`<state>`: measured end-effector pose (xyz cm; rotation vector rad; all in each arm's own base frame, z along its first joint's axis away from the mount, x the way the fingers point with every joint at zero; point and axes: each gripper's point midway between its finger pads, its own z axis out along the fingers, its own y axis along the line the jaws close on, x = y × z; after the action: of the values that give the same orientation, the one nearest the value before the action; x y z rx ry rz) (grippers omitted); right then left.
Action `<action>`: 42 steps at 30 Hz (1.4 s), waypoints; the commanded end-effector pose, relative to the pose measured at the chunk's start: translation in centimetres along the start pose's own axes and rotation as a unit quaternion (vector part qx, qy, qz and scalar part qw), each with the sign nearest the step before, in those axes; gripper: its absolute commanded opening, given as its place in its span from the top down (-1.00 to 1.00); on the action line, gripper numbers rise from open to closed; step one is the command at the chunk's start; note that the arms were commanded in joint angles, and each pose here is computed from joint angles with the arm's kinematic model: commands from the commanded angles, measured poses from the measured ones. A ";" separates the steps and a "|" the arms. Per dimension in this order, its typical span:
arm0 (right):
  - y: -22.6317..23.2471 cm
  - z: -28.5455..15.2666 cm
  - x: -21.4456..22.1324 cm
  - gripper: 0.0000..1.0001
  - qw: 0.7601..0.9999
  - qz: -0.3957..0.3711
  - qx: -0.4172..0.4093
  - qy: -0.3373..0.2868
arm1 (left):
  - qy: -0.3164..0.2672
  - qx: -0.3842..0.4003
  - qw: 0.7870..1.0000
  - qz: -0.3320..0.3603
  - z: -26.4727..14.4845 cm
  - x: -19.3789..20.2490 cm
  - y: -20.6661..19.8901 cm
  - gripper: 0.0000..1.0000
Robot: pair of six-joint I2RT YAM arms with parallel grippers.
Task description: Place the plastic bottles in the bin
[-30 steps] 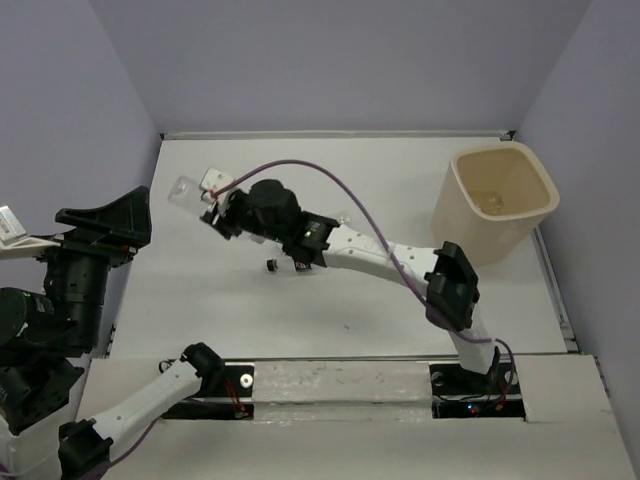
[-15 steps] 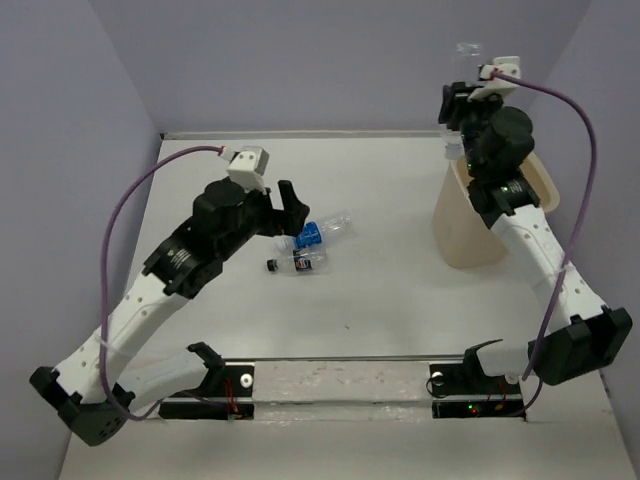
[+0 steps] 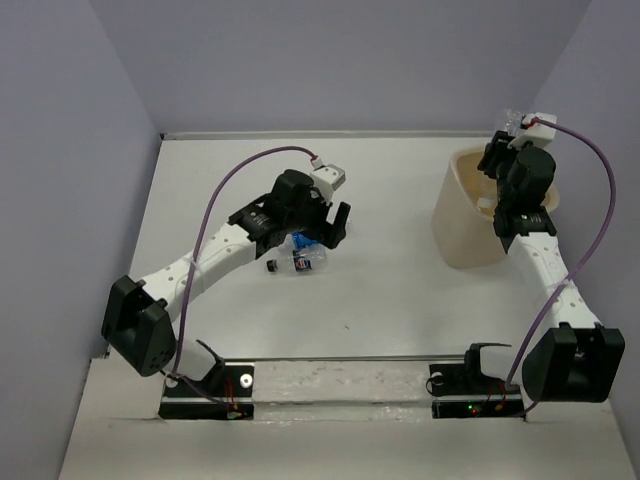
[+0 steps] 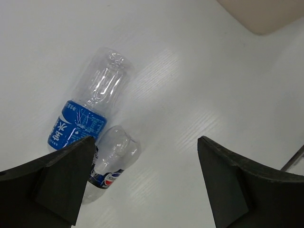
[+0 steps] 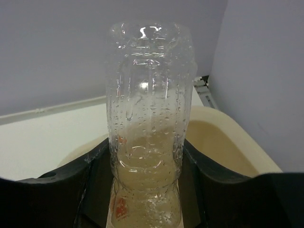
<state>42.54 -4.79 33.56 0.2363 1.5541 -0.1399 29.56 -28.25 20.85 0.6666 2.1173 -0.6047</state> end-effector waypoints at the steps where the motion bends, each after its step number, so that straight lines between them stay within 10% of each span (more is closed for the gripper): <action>1: -1.0 -1.7 -4.8 -0.32 0.997 0.027 0.015 -0.072 | -0.017 0.008 0.995 0.100 1.1 -1.2 0.3 -0.98; 4: -0.6 -2.8 -6.0 -0.85 0.996 0.025 -0.001 -0.080 | 0.007 -0.003 0.992 0.125 2.3 -0.3 1.1 -0.98; 7: -0.1 -4.0 -6.9 -0.99 0.996 0.037 -0.018 -0.076 | 0.035 0.000 0.989 0.141 3.5 0.9 1.5 -0.98; 20: 8.0 -12.7 -7.7 -0.99 0.952 0.129 -0.272 -0.055 | 0.098 -0.046 0.978 0.177 9.6 3.3 4.7 -0.98; 37: 18.8 -23.4 1.7 -0.95 0.817 0.164 -0.549 0.064 | 0.132 -0.131 0.965 0.186 14.3 4.5 8.5 -0.98; 42: 22.2 -25.7 4.3 -0.93 0.782 0.146 -0.598 0.099 | 0.134 -0.142 0.962 0.192 14.6 4.6 9.0 -0.67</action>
<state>24.26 20.37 30.36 -0.4154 1.5738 1.0829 39.52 -29.02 5.09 1.0281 2.2428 -0.0398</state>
